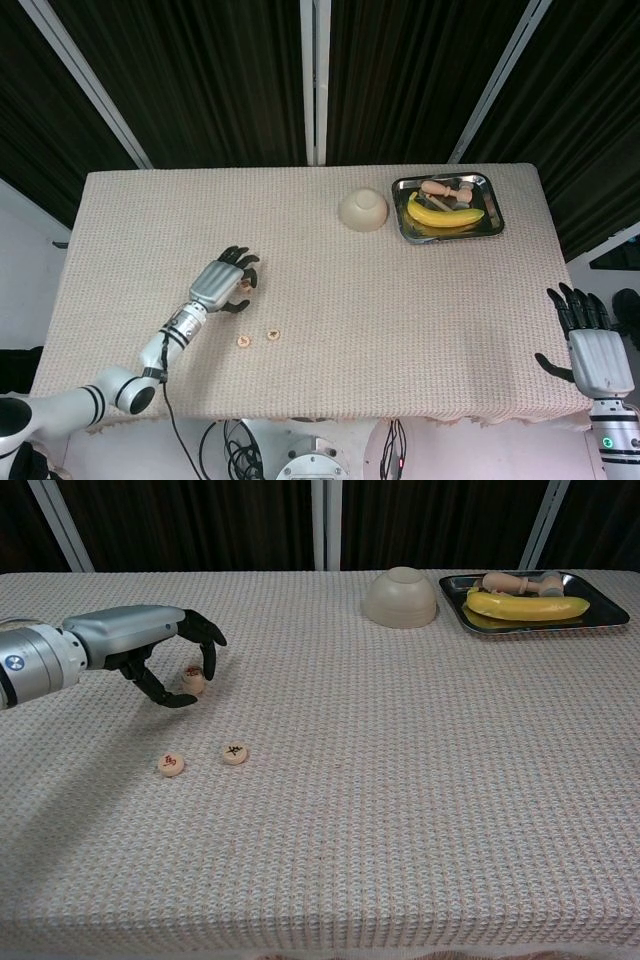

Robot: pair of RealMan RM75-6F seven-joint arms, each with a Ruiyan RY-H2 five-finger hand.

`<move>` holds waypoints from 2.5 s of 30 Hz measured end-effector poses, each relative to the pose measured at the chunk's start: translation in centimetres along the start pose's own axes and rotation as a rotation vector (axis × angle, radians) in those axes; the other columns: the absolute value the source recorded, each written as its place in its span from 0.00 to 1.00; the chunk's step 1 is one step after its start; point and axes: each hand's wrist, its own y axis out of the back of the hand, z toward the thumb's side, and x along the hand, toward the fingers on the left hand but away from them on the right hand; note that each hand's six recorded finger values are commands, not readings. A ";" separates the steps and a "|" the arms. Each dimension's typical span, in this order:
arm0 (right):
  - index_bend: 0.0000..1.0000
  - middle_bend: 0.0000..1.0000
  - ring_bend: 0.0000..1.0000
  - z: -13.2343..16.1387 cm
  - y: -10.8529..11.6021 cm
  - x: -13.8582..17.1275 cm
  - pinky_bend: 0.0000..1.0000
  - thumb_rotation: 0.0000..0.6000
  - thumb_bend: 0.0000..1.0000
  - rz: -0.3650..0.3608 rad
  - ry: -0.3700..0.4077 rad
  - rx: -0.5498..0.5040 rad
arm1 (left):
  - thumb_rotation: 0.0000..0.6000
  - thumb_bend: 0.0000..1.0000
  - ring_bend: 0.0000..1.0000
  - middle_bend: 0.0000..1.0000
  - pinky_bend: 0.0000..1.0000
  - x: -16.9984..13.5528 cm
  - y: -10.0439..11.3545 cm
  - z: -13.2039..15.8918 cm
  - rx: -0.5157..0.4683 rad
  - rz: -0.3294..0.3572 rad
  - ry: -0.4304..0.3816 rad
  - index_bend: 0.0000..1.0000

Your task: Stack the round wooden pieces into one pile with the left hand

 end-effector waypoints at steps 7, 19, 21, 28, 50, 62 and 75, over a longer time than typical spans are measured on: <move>0.00 0.00 0.00 -0.1 0.0 0.0 0.00 1.00 0.09 0.002 -0.002 -0.001 | 1.00 0.28 0.00 0.13 0.00 -0.1 -0.2 -0.4 0.010 -0.005 0.009 0.47; 0.00 0.00 0.00 0.0 0.0 0.0 0.00 1.00 0.09 0.004 0.001 -0.002 | 1.00 0.28 0.00 0.13 0.00 -0.3 0.5 1.0 -0.060 0.030 -0.034 0.45; 0.00 0.00 0.00 0.0 0.0 0.0 0.00 1.00 0.09 0.003 0.000 -0.002 | 1.00 0.28 0.00 0.13 0.00 -0.5 0.7 1.5 -0.093 0.041 -0.052 0.45; 0.00 0.00 0.00 0.0 -0.3 -0.1 0.00 1.00 0.09 0.010 0.000 -0.005 | 1.00 0.26 0.00 0.13 0.00 -1.8 0.9 3.9 -0.128 0.048 -0.124 0.44; 0.00 0.00 0.00 -0.3 -0.2 0.0 0.00 1.00 0.09 0.000 0.000 -0.022 | 1.00 0.20 0.00 0.10 0.00 -3.6 -2.9 6.2 -0.125 -0.101 -0.123 0.38; 0.00 0.00 0.00 -0.4 -0.1 0.1 0.00 1.00 0.09 -0.001 -0.001 -0.024 | 1.00 0.22 0.00 0.10 0.00 -3.5 -3.9 6.2 -0.103 -0.089 -0.126 0.44; 0.00 0.00 0.00 -0.3 -0.2 0.0 0.00 1.00 0.09 0.008 0.000 -0.020 | 1.00 0.26 0.00 0.11 0.00 -3.4 -4.0 5.9 -0.125 -0.092 -0.123 0.48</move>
